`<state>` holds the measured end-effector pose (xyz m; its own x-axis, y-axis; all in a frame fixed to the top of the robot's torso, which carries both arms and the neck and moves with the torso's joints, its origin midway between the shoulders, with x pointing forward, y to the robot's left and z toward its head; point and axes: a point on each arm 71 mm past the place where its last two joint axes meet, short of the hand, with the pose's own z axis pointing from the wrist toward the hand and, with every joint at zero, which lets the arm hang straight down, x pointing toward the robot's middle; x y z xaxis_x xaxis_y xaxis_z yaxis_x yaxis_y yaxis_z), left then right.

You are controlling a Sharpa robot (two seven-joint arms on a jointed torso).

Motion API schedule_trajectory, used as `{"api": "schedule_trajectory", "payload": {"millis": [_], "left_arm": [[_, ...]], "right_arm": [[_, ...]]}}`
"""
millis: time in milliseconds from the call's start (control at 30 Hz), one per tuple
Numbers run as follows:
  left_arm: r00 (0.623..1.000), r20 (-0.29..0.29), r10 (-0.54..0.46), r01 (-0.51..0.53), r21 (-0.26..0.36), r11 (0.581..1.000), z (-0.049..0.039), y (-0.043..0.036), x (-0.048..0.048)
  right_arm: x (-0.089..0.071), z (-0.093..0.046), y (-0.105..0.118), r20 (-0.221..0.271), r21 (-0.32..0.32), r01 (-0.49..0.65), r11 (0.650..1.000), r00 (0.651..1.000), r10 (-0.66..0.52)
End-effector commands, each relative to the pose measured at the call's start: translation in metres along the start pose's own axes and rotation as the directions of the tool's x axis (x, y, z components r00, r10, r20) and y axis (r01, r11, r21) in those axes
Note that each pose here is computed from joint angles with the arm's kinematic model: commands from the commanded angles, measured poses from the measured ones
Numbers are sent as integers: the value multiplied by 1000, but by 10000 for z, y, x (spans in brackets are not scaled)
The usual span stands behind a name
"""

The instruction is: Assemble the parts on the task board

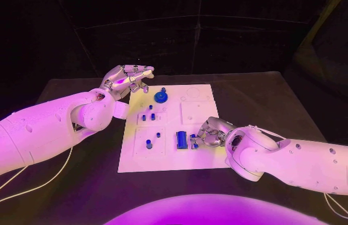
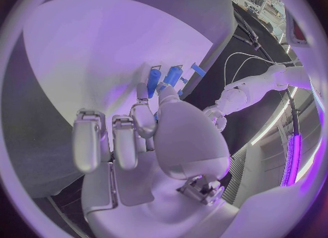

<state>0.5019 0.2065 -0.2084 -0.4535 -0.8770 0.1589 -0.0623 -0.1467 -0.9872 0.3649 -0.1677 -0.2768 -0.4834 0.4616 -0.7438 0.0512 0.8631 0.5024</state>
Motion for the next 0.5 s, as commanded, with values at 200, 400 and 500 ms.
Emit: {"api": "schedule_trajectory", "payload": {"millis": [200,400,500], "left_arm": [[1000,-15,-9,9,5,1000,5,-12,19],[1000,-14,-9,9,4,1000,4,-11,15],[1000,-14,-9,9,4,1000,3,-12,14]], "right_arm": [[28,1,35,-20,-10,7,1000,1000,-7],[32,0,42,-23,-13,8,1000,1000,-9],[31,-2,41,-23,-13,8,1000,1000,-8]]}}
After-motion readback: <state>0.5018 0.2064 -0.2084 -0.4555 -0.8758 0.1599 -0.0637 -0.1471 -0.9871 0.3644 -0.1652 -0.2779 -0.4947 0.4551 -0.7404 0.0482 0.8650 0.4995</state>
